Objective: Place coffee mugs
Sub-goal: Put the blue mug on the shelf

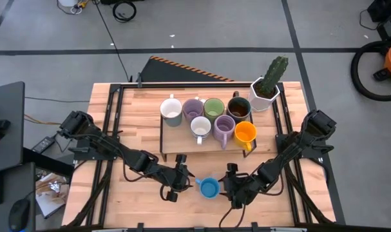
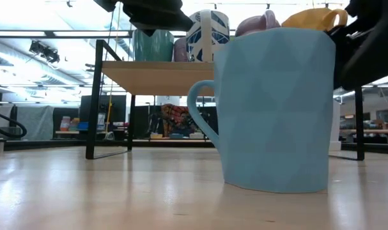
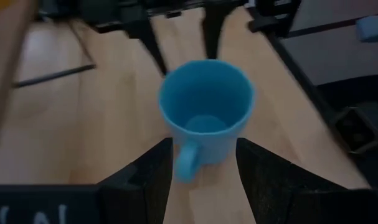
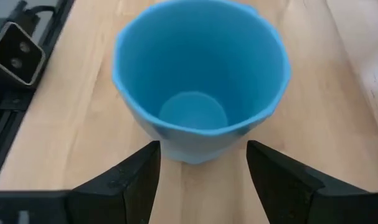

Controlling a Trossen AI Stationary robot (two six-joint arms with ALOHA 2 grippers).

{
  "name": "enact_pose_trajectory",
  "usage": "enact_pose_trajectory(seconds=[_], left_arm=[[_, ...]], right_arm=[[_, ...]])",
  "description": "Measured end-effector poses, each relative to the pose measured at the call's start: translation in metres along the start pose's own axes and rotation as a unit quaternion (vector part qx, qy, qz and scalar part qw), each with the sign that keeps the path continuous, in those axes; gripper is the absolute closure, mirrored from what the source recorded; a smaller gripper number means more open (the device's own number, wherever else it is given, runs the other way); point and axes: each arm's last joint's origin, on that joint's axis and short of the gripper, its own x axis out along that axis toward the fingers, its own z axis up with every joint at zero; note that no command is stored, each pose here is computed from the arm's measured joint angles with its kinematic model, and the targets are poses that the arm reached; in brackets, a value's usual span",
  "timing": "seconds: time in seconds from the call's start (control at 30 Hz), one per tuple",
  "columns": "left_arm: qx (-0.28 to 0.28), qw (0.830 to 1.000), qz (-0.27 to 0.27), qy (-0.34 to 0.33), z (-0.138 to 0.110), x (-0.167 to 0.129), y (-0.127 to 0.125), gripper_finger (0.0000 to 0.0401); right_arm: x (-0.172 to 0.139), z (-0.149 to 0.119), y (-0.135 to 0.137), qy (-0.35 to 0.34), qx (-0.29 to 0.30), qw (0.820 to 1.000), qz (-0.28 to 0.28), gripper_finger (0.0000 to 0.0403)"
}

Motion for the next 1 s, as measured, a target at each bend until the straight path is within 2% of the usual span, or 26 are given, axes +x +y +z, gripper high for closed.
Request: enact_pose_trajectory(seconds=[0.1,0.3,0.5,0.73,1.0], left_arm=[[-0.014,1.000,-0.026,0.005,-0.001,0.001,-0.001,0.0218],[-0.051,0.998,-0.006,0.033,-0.001,0.015,0.005,0.0226],[-0.007,0.995,0.018,0.094,0.005,0.034,0.000,0.0229],[-0.003,0.993,-0.001,0.114,-0.003,0.044,0.001,0.0229],[0.026,0.994,-0.016,0.107,-0.003,0.047,0.000,0.0229]], right_arm=[[0.001,0.000,-0.001,0.005,-0.003,1.000,0.005,0.0159],[-0.002,0.003,0.001,0.019,-0.001,1.000,0.014,0.0159],[-0.003,0.010,0.004,0.006,-0.009,1.000,0.014,0.0159],[-0.003,0.009,0.003,0.008,-0.015,1.000,0.012,0.0159],[-0.003,0.009,0.003,0.012,-0.024,1.000,0.012,0.0159]])
